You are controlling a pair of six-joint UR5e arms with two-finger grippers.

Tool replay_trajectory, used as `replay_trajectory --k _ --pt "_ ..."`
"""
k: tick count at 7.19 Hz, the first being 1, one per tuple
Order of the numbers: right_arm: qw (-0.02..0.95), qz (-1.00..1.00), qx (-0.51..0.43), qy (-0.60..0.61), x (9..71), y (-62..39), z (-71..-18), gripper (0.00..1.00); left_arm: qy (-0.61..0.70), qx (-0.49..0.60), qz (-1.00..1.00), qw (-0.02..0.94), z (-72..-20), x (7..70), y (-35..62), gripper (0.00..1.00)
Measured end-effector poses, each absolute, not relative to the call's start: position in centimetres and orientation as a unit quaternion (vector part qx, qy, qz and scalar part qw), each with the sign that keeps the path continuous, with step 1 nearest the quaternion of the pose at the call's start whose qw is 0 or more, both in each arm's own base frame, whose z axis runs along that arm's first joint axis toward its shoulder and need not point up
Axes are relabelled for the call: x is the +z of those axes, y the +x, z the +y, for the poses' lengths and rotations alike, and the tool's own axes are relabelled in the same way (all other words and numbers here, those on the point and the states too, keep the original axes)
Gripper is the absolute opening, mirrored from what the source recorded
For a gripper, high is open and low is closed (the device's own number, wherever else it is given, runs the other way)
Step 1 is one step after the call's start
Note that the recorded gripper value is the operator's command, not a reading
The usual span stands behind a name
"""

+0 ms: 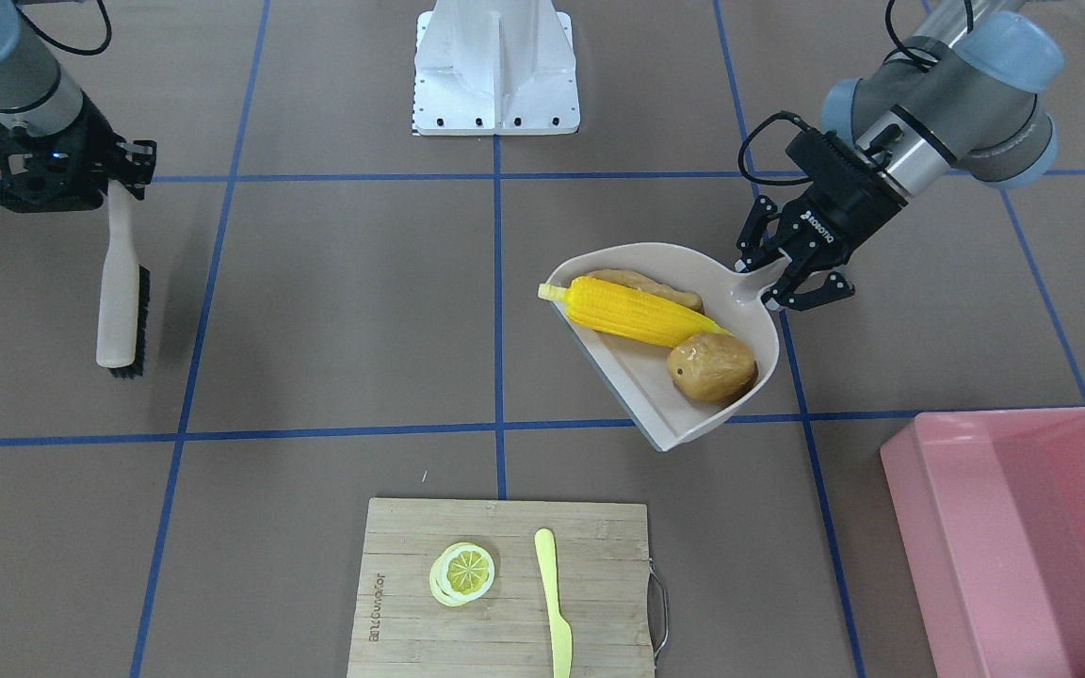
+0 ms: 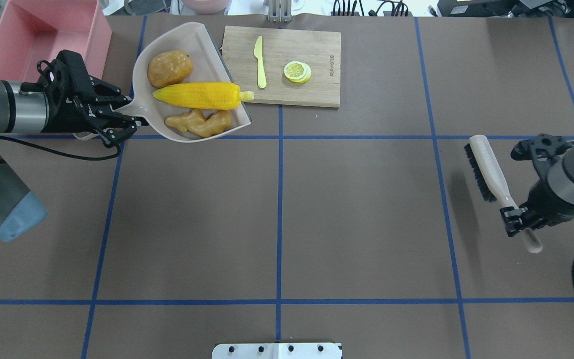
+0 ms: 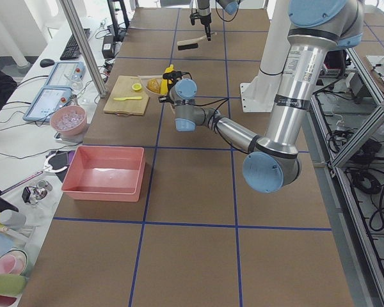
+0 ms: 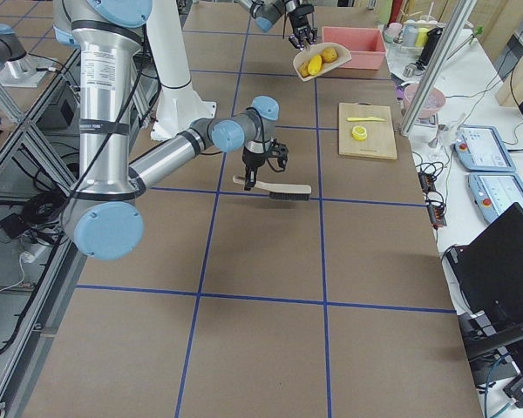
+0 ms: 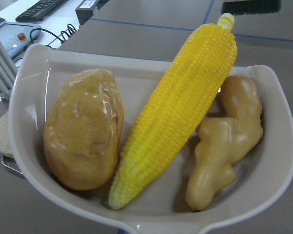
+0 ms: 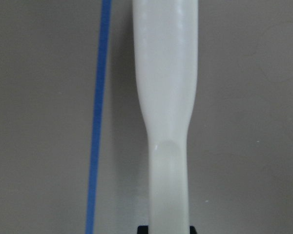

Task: Sweep and dump trash into bin
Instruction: 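Lift the dustpan toward the pink bin with left gripper while right returns brush, then tilt the dustpan over the pink bin to dump the items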

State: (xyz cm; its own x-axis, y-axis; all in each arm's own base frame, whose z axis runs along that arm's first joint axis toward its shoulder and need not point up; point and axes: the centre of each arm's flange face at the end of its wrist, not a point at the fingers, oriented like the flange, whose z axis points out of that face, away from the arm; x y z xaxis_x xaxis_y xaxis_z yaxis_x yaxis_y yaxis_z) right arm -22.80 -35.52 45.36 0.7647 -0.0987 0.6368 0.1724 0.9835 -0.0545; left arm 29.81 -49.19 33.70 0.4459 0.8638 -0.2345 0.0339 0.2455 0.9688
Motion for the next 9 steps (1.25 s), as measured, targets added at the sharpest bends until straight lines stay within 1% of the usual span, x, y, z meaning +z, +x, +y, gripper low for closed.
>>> replay_trajectory --k 2,4,6,7,9 --pt "0.935 -0.344 -0.080 -0.025 53.3 -17.2 -34.0 0.00 0.498 0.210 0.452 0.709 -50.1 34.2 28.9 0.00" --pt "0.927 -0.367 -0.077 0.002 60.1 -14.0 -32.8 0.00 0.460 0.129 0.469 0.743 -50.9 34.9 28.2 0.00" --pt "0.923 -0.378 -0.075 0.012 62.8 -13.1 -32.4 0.00 0.430 0.045 0.468 0.771 -51.7 34.6 27.1 0.00" --pt "0.921 -0.383 -0.075 0.008 63.2 -13.1 -32.4 0.00 0.400 -0.024 0.494 0.772 -51.6 34.3 26.5 0.00" --pt "0.918 -0.390 -0.072 -0.007 64.4 -13.0 -32.3 0.00 0.321 -0.159 0.566 0.742 -51.1 33.5 25.8 0.00"
